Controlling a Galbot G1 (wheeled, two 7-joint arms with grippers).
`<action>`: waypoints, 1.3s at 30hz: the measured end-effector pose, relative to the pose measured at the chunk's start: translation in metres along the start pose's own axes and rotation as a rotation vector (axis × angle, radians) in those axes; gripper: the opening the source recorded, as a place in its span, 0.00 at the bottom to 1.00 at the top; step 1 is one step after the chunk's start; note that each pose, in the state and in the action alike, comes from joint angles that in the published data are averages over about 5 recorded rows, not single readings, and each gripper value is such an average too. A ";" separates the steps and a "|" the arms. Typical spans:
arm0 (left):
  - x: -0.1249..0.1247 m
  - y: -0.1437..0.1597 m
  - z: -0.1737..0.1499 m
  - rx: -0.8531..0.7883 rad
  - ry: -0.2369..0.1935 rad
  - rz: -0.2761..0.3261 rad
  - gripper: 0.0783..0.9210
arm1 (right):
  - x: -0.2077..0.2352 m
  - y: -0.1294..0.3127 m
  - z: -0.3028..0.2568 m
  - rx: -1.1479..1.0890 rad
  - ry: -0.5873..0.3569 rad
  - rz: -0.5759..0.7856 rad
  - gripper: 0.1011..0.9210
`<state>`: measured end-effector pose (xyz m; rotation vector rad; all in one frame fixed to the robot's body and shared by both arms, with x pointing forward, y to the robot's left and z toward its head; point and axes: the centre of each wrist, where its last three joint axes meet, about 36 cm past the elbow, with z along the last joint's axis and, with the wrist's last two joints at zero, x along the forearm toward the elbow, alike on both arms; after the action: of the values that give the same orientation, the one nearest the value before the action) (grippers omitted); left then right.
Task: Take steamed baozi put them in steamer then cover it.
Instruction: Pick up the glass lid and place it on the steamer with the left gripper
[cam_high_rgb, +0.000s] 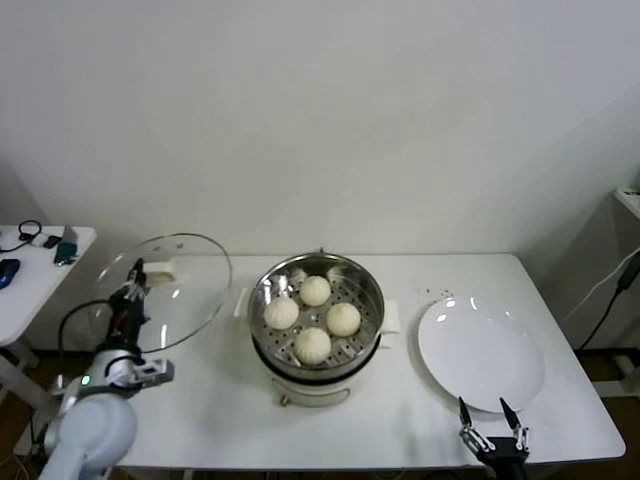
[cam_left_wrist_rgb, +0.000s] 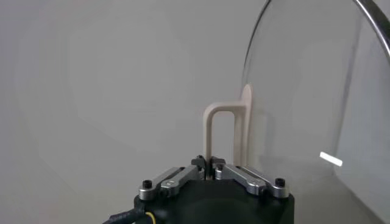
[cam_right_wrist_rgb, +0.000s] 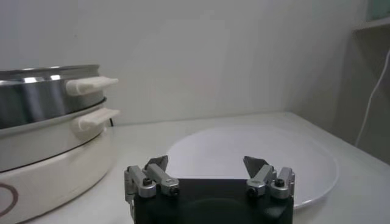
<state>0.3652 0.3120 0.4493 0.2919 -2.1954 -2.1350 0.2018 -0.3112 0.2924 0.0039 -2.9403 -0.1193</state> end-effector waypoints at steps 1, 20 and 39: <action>0.001 0.003 -0.009 0.003 -0.003 0.004 0.07 | -0.001 0.000 0.000 0.001 -0.001 0.000 0.88; 0.043 0.007 -0.181 0.070 -0.084 0.069 0.07 | -0.019 -0.015 0.018 0.017 -0.019 -0.004 0.88; 0.057 -0.007 -0.277 0.107 -0.123 0.100 0.07 | -0.022 -0.029 0.031 0.018 -0.022 0.012 0.88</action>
<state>0.3598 0.0292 0.4470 0.0563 -2.3403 -2.0393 0.2171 -0.3374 0.2556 -0.0126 -2.9629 -0.0912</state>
